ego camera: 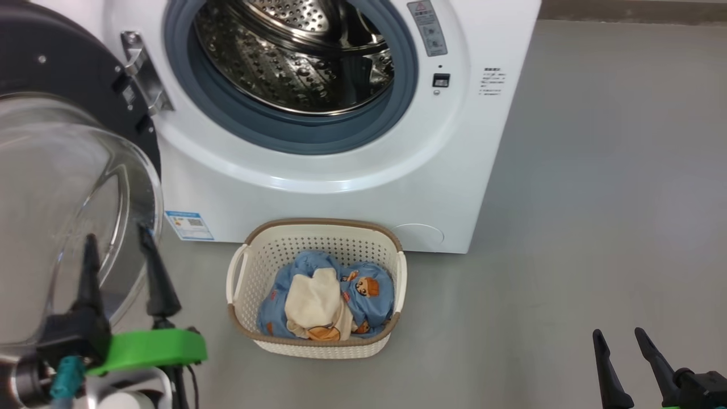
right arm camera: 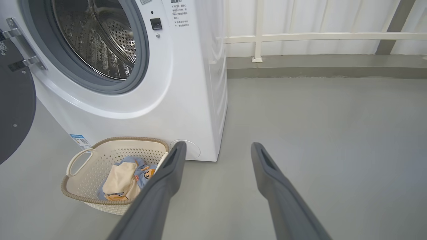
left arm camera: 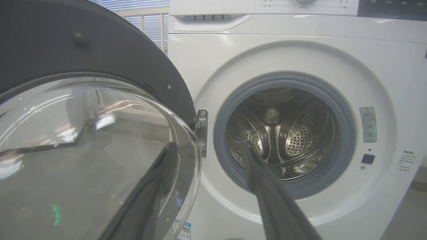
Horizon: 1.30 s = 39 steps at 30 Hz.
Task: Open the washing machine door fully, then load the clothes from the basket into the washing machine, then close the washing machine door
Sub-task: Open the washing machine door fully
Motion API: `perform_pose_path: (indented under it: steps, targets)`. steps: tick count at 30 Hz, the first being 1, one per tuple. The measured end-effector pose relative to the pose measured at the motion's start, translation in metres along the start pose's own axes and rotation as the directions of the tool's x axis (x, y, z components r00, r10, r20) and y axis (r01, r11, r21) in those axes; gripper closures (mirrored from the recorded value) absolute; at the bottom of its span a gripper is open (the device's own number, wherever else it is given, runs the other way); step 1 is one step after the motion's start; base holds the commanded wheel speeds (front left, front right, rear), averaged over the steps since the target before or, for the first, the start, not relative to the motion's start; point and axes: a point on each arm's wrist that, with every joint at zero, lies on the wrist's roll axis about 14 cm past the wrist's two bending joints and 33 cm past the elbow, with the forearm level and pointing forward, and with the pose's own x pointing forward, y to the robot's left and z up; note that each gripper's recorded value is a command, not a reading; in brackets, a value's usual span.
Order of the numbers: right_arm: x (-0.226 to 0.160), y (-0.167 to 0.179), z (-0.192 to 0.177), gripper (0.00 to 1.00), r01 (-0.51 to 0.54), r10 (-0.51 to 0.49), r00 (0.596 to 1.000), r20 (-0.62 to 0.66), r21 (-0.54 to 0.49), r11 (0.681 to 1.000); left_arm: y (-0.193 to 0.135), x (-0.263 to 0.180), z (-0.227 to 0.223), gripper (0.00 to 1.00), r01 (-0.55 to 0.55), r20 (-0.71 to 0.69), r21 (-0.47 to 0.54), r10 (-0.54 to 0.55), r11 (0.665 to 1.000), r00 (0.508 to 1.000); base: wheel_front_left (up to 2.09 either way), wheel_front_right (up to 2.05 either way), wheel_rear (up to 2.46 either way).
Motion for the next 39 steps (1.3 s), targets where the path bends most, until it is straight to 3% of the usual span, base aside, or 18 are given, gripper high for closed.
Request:
perform_pose_path:
  steps: [6,14,22,39]
  targets:
    - [-0.012,-0.015,0.004,0.0,0.051,-0.051,0.999,0.013,0.002,0.999,-0.042,-0.018,-0.036,0.0,0.179,-0.111,-0.029,-0.181,0.983,0.977,0.0,0.0,0.0]
    - [-0.029,-0.034,0.006,0.0,0.116,-0.116,0.993,0.021,0.003,0.993,-0.058,-0.031,-0.061,0.0,0.267,-0.184,-0.06,-0.273,0.962,0.944,0.0,0.0,0.0]
    - [-0.041,-0.048,0.009,0.0,0.162,-0.162,0.986,0.031,0.003,0.987,-0.036,-0.039,-0.079,0.0,0.226,-0.247,-0.045,-0.23,0.973,0.941,0.0,0.0,0.0]
    - [-0.041,-0.043,0.018,0.0,0.15,-0.15,0.987,0.059,0.005,0.989,-0.003,-0.075,-0.094,0.0,0.149,-0.335,-0.037,-0.153,0.988,0.93,0.0,0.0,0.0]
